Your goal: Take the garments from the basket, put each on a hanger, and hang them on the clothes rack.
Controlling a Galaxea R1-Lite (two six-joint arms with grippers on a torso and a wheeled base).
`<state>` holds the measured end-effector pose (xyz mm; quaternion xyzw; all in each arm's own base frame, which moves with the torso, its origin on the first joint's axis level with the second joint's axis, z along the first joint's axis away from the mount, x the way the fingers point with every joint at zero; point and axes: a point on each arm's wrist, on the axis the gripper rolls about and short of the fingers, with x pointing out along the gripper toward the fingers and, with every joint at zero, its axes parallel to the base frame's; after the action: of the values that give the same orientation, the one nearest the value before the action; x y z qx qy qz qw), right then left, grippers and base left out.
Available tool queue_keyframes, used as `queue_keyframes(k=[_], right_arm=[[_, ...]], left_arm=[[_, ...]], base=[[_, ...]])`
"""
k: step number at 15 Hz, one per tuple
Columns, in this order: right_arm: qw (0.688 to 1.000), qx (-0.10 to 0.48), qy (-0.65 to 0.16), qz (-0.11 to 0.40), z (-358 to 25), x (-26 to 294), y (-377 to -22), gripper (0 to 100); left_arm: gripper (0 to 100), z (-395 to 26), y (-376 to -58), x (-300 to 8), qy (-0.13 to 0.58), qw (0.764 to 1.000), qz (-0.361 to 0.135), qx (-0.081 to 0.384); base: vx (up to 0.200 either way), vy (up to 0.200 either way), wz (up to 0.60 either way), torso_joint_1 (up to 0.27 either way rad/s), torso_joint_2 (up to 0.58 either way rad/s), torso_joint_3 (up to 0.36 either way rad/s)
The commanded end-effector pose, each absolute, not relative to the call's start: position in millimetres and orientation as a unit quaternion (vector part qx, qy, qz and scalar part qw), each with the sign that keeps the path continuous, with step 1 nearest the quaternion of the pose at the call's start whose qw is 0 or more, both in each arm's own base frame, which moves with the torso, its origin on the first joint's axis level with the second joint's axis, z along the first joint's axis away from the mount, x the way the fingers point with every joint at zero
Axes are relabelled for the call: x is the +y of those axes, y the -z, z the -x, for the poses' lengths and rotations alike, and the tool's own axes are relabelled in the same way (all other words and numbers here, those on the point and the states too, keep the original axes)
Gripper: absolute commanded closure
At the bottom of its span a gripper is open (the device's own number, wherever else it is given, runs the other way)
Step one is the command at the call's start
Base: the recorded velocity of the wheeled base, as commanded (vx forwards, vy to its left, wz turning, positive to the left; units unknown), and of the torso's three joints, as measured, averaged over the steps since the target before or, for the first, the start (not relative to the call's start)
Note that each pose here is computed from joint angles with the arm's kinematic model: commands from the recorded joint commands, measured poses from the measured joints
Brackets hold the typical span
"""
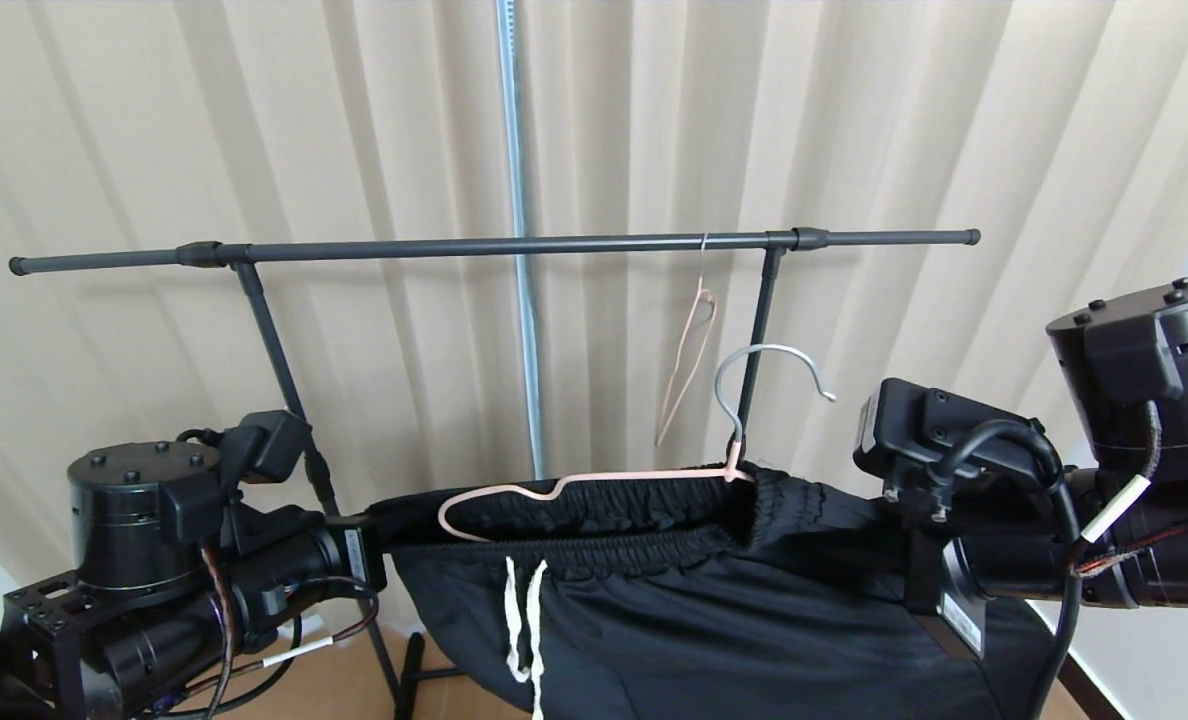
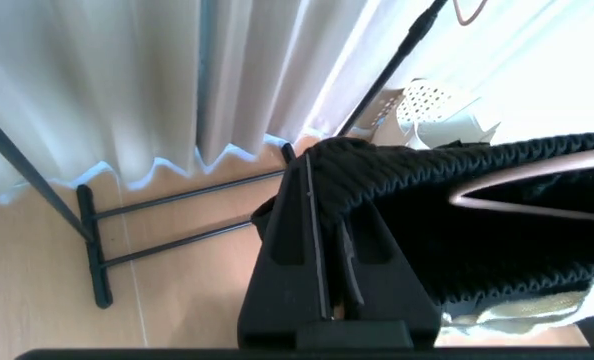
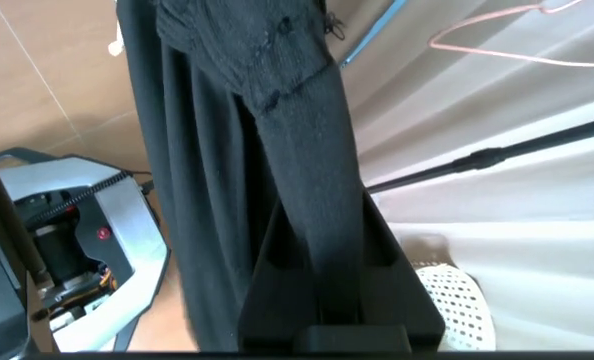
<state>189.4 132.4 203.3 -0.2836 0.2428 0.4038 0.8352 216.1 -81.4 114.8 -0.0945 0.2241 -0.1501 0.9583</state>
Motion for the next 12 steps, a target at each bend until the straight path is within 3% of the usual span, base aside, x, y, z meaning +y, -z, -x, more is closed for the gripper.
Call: queue_keyframes(k=[1, 9, 12], right_arm=[[0.83, 0.252, -0.404, 0.292, -189.8, 135.5, -197.6, 100], [0.813, 0.297, -0.383, 0.321, -206.4, 154.0, -170.7, 100], [0.83, 0.284, -0.351, 0.328, -216.2, 160.8, -163.0, 100]], left_arm=[[100, -215.0, -117.2, -80.5, 0.15, 0.959, 0.096, 0.219], [100, -215.4, -126.1, -89.8, 0.175, 0.961, 0.069, 0.201], [100, -226.3, -157.1, -104.7, 0.182, 0.958, 0.026, 0.219]], base=[[0.0, 0.0, 0.0, 0.0, 0.0, 0.0], [0.0, 0.0, 0.0, 0.0, 0.0, 0.0], [0.0, 0.0, 0.0, 0.0, 0.0, 0.0]])
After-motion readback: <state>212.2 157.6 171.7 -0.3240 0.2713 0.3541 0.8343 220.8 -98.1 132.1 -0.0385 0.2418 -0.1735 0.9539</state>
